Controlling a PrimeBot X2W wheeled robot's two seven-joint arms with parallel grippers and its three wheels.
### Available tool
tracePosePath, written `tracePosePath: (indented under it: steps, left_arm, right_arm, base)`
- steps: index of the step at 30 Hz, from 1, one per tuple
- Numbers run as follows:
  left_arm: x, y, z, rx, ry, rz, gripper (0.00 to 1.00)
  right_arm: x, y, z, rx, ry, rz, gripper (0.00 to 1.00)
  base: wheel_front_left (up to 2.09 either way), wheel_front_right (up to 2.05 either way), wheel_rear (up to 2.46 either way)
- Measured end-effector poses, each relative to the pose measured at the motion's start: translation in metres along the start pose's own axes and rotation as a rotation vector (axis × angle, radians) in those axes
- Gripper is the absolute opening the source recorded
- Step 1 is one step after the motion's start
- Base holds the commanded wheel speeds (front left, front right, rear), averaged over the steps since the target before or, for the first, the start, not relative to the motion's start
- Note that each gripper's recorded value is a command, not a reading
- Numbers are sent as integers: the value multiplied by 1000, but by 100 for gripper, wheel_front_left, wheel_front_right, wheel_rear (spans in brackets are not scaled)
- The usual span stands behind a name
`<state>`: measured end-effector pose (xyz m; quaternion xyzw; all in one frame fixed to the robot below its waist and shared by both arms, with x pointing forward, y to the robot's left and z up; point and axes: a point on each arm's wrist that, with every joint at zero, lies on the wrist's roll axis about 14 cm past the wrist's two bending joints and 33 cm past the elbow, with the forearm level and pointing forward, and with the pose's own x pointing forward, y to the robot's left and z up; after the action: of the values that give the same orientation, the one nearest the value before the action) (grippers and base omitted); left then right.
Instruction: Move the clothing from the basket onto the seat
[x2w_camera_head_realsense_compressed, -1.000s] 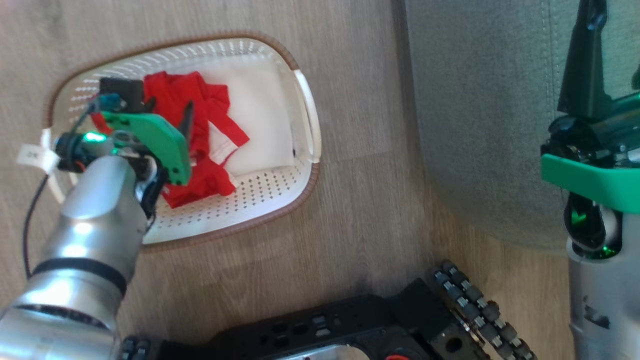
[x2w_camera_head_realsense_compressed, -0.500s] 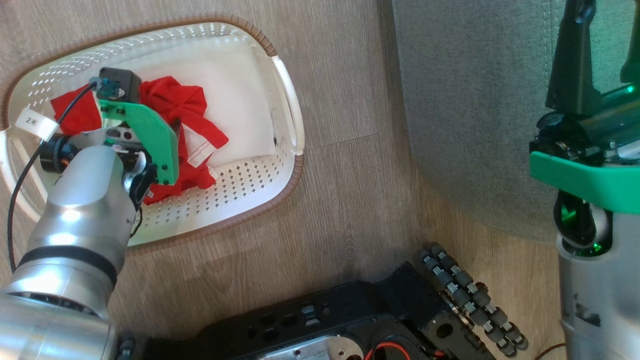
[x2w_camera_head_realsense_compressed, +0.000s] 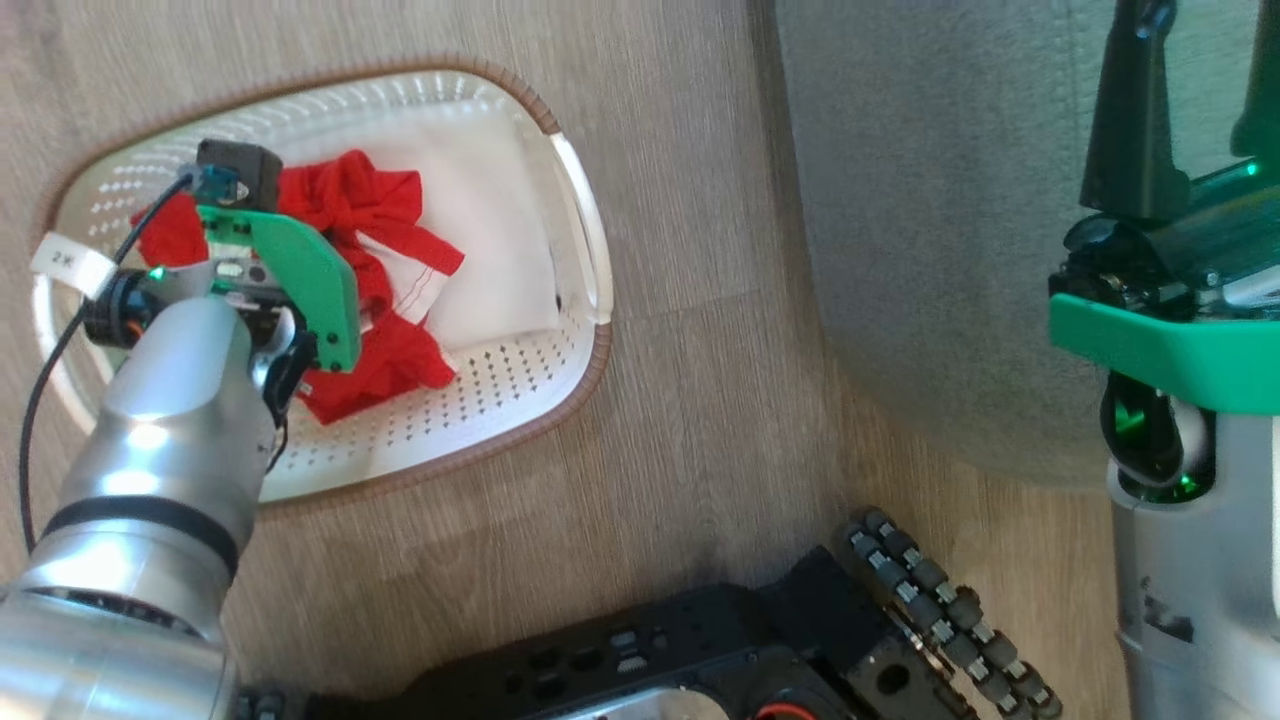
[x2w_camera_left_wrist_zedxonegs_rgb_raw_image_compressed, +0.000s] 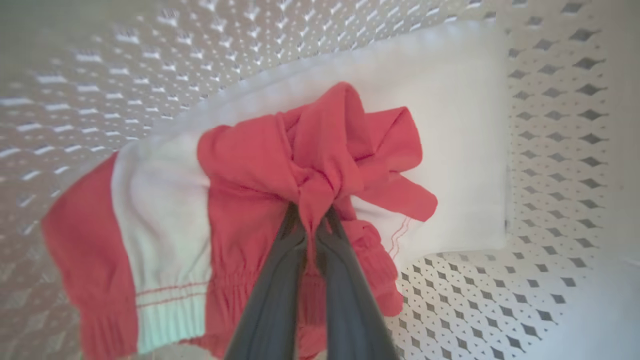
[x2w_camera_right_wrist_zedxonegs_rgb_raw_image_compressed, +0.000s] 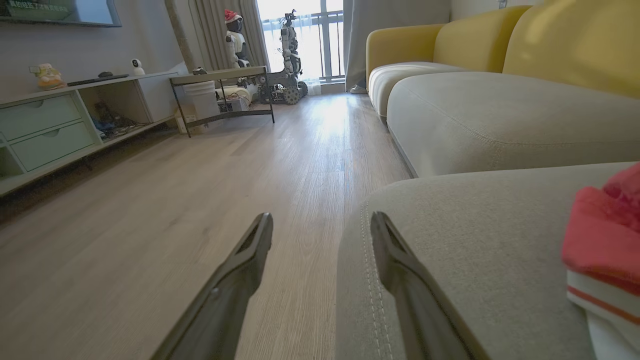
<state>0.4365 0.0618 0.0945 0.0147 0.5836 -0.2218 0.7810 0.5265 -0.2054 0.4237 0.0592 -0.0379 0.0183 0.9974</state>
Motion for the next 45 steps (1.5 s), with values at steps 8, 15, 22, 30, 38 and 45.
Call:
tracePosePath:
  steps: [8, 15, 22, 30, 38, 45]
  left_arm:
    - [-40, -20, 33, -31, -164, -13, 0]
    - [-96, -40, 60, 5, -338, -18, 0]
    - [-152, -64, 85, 45, -529, -43, 0]
    - [-222, -81, 113, 97, -739, -52, 0]
    - [-309, -98, 141, 181, -986, -57, 0]
    - [-374, -122, 154, 248, -1160, -71, 0]
  right_arm:
    - [-3, 10, 42, 11, -71, 19, 100]
    - [-23, 18, 81, 29, -116, 31, 100]
    - [-45, 25, 113, 46, -156, 45, 100]
    - [-78, 33, 135, 67, -174, 65, 100]
    - [-111, 56, 152, 105, -194, 120, 100]
    - [-133, 72, 155, 129, -192, 164, 100]
  base:
    - [0, 0, 0]
    - [0, 0, 0]
    - [0, 0, 0]
    - [0, 0, 0]
    - [0, 0, 0]
    - [0, 0, 0]
